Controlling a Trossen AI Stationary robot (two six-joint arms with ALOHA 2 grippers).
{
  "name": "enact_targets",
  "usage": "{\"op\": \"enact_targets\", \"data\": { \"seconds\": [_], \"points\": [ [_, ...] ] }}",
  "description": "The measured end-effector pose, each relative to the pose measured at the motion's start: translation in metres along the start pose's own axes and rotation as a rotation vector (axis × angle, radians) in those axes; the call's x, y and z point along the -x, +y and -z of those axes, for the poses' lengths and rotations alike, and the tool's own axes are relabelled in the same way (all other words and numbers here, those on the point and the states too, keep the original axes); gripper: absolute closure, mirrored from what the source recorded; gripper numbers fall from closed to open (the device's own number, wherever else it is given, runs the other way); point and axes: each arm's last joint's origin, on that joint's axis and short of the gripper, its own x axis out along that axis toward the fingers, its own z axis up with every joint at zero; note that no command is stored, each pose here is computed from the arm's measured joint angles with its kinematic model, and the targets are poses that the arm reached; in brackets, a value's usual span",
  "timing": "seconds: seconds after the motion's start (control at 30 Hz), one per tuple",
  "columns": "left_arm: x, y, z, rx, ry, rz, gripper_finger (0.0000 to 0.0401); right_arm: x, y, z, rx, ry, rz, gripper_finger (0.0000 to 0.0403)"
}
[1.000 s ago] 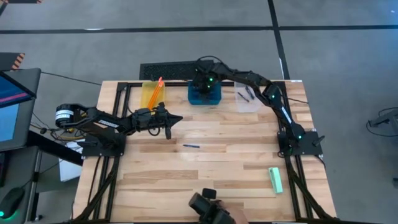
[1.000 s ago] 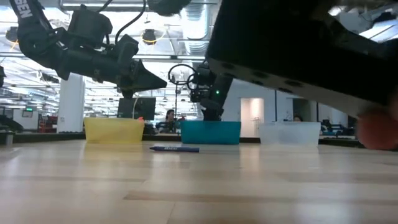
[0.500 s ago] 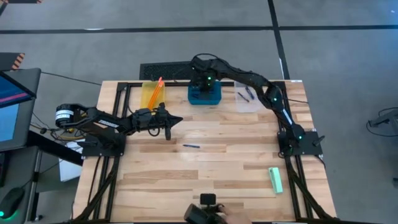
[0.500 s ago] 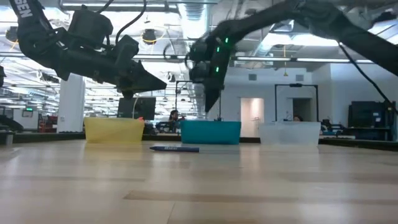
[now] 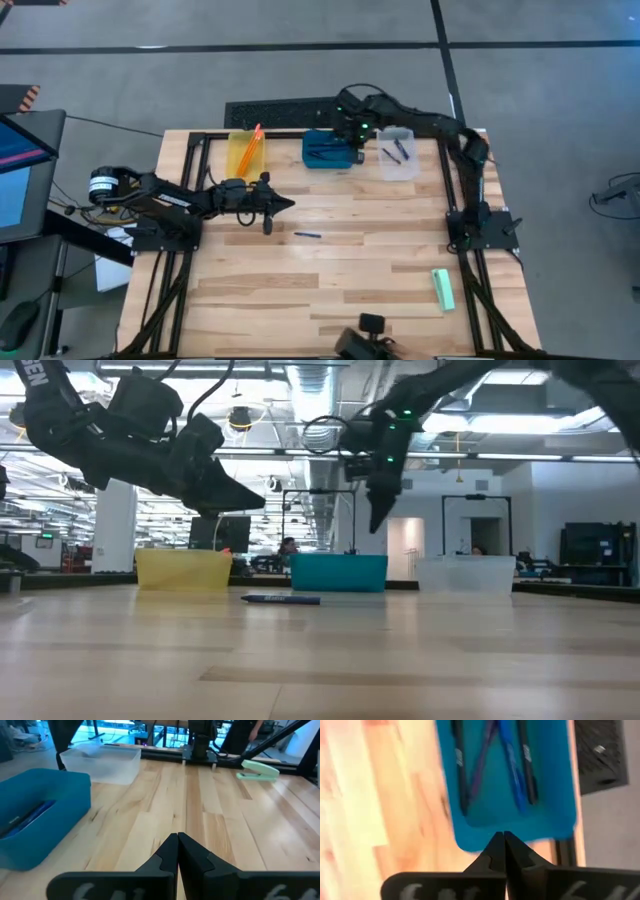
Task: Sort crayons/erasers/pens/pencils in bins
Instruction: Put the blue crayon into the transparent white bin
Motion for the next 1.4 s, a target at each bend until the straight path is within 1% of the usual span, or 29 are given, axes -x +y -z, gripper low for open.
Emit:
{"op": "enact_targets", "data": {
  "seconds": [0.07, 0.17, 0.23, 0.4, 0.53, 0.7, 0.8, 0.87, 1.0, 1.1, 1.27, 1.4],
  "points": [
    [0.0, 0.0, 0.0, 0.0, 0.0, 0.001, 0.0401, -0.002, -0.002, 0.014, -0.018, -0.015, 0.015, 0.0397],
    [0.0, 0.0, 0.0, 0.0, 0.0, 0.001, 0.0401, -0.019, -0.002, 0.034, -0.041, 0.033, -0.002, 0.04],
    [0.0, 0.0, 0.0, 0.0, 0.0, 0.001, 0.0401, -0.029, -0.001, 0.041, -0.047, 0.043, -0.007, 0.0399],
    [0.0, 0.0, 0.0, 0.0, -0.001, 0.0, 0.0401, -0.044, 0.001, 0.041, -0.039, 0.023, -0.027, 0.04],
    [0.0, 0.0, 0.001, 0.001, 0.006, -0.002, 0.0401, -0.039, 0.001, 0.032, -0.023, -0.059, -0.015, 0.04],
    [-0.001, -0.001, 0.001, 0.002, 0.028, 0.019, 0.0401, -0.035, 0.002, 0.035, -0.025, -0.035, -0.025, 0.04],
    [-0.007, -0.003, -0.002, -0.001, 0.08, 0.047, 0.0401, -0.027, 0.003, 0.038, -0.026, -0.019, -0.024, 0.0401],
    [-0.012, -0.006, -0.005, -0.025, 0.138, 0.064, 0.0401, -0.02, 0.011, 0.038, -0.015, -0.034, -0.005, 0.0401],
    [-0.021, -0.016, -0.015, -0.088, 0.232, 0.102, 0.0401, -0.016, 0.035, 0.048, -0.003, -0.163, 0.046, 0.0401],
    [-0.026, -0.023, -0.022, -0.124, 0.26, 0.129, 0.0401, -0.011, 0.059, 0.062, -0.023, -0.261, 0.062, 0.0401],
    [-0.032, -0.028, -0.037, -0.136, 0.304, 0.156, 0.04, 0.008, 0.097, 0.077, -0.064, -0.468, 0.067, 0.0401],
    [-0.046, -0.033, -0.041, -0.15, 0.405, 0.2, 0.038, 0.024, 0.12, 0.087, -0.07, -0.626, 0.113, 0.0401]
  ]
}}
